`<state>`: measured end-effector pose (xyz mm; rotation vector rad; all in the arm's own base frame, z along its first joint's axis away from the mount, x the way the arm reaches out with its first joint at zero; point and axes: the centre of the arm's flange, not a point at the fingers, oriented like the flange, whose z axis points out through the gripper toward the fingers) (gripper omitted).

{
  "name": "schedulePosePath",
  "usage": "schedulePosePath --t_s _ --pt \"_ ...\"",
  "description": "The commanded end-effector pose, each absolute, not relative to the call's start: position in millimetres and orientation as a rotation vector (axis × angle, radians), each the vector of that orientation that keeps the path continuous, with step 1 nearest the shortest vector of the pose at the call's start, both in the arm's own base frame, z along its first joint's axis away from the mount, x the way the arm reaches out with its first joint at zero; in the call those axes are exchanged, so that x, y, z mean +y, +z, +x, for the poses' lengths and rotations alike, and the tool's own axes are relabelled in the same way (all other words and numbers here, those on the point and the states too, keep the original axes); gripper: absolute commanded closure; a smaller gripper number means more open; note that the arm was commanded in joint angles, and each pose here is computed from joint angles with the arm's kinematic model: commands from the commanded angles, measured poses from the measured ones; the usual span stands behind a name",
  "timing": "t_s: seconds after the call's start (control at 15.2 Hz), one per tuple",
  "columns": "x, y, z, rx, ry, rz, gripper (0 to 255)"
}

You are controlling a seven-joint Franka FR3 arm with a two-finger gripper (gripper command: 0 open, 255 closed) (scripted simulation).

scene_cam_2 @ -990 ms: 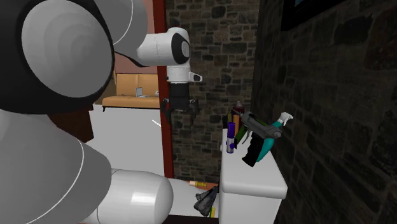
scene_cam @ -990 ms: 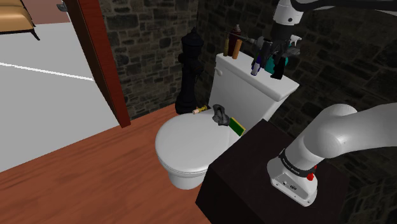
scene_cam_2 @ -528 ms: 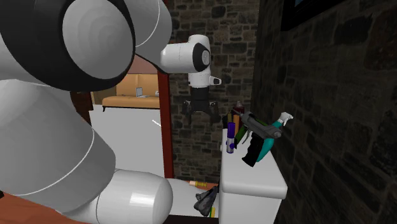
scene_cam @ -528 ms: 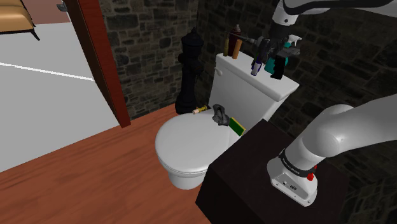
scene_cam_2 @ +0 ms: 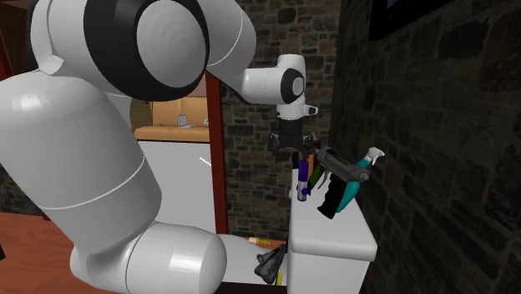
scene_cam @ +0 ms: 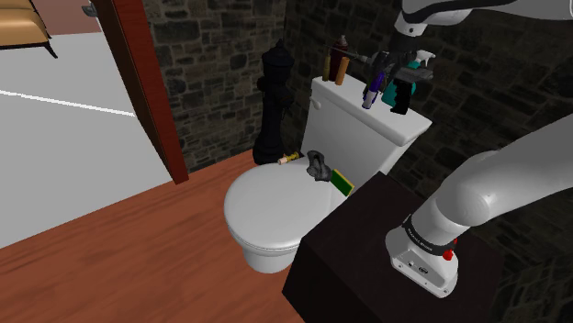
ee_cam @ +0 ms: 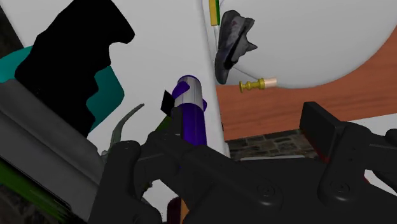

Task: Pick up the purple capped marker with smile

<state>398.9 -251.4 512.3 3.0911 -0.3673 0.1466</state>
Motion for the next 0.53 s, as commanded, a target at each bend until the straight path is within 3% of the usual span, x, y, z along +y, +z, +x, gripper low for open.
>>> schedulePosePath --t_s 0.0,0.46 --pt "-275 511 407 -0.382 0.185 3.084 0" --pt "-298 482 415 -0.398 0.220 3.079 0"
